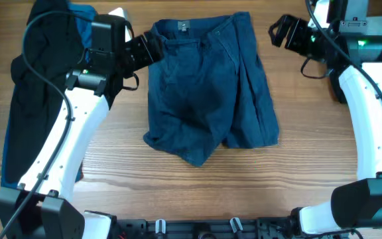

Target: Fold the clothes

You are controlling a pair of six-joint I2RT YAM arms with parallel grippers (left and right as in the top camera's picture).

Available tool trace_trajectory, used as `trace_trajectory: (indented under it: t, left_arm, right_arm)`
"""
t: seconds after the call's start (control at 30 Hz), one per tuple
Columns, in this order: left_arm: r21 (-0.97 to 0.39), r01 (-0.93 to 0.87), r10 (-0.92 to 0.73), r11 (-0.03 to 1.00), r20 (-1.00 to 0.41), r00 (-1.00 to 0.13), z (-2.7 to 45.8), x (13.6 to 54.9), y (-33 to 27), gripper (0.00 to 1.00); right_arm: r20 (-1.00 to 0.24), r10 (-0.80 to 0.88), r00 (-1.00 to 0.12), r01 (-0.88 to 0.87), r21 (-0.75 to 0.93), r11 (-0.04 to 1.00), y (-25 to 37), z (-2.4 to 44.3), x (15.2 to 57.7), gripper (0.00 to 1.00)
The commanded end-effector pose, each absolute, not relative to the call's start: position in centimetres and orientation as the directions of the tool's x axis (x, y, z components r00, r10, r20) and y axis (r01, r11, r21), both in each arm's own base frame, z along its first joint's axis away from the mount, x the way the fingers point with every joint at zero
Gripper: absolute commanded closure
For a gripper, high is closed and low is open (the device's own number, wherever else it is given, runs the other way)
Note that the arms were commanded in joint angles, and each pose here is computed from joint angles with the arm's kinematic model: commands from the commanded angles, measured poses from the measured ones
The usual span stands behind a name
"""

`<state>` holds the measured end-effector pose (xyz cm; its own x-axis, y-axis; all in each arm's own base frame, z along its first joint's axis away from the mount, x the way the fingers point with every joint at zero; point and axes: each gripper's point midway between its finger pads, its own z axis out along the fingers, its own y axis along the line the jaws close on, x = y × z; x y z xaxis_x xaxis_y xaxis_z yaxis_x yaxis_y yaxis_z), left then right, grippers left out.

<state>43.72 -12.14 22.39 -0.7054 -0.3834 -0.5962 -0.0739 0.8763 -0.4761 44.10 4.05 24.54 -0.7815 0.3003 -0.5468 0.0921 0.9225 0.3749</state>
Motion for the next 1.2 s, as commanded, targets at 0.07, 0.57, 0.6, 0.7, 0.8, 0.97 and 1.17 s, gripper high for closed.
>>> trace_trajectory:
  t: [0.07, 0.57, 0.6, 0.7, 0.8, 0.97, 1.17]
  left_arm:
    - [-0.444, -0.046, -0.329, 0.895, -0.585, -0.741, 19.6, 45.1, -13.2, 0.34]
    - [-0.235, -0.067, -0.231, 0.970, -0.793, -0.563, 11.3, 54.4, -14.6, 0.35]
    - [-0.236, -0.067, -0.232, 0.970, -0.795, -0.560, 10.5, 54.8, -14.7, 0.35]
    - [-0.240, -0.064, -0.235, 0.969, -0.800, -0.552, 9.0, 55.5, -15.0, 0.38]
    - [-0.247, -0.060, -0.240, 0.967, -0.807, -0.539, 7.9, 56.4, -15.3, 0.40]
    - [-0.260, -0.046, -0.245, 0.965, -0.815, -0.526, 7.0, 57.6, -15.9, 0.42]
    - [-0.277, -0.033, -0.257, 0.960, -0.832, -0.492, 6.5, 58.5, -16.2, 0.73]
  right_arm:
    - [-0.510, 0.288, -0.810, 0.072, 0.401, 0.913, 4.9, 24.2, 43.4, 0.01]
    - [-0.467, 0.263, -0.844, 0.072, 0.388, 0.919, 5.4, 23.2, 42.2, 0.02]
    - [-0.467, 0.263, -0.844, 0.072, 0.388, 0.919, 5.4, 23.2, 42.2, 0.02]
    - [-0.467, 0.263, -0.844, 0.072, 0.388, 0.919, 5.4, 23.2, 42.2, 0.03]
    - [-0.467, 0.264, -0.844, 0.072, 0.388, 0.919, 5.4, 23.2, 42.2, 0.03]
    - [-0.466, 0.264, -0.844, 0.072, 0.389, 0.919, 5.4, 23.2, 42.2, 0.04]
    - [-0.465, 0.264, -0.845, 0.073, 0.388, 0.919, 5.4, 23.2, 42.2, 0.04]
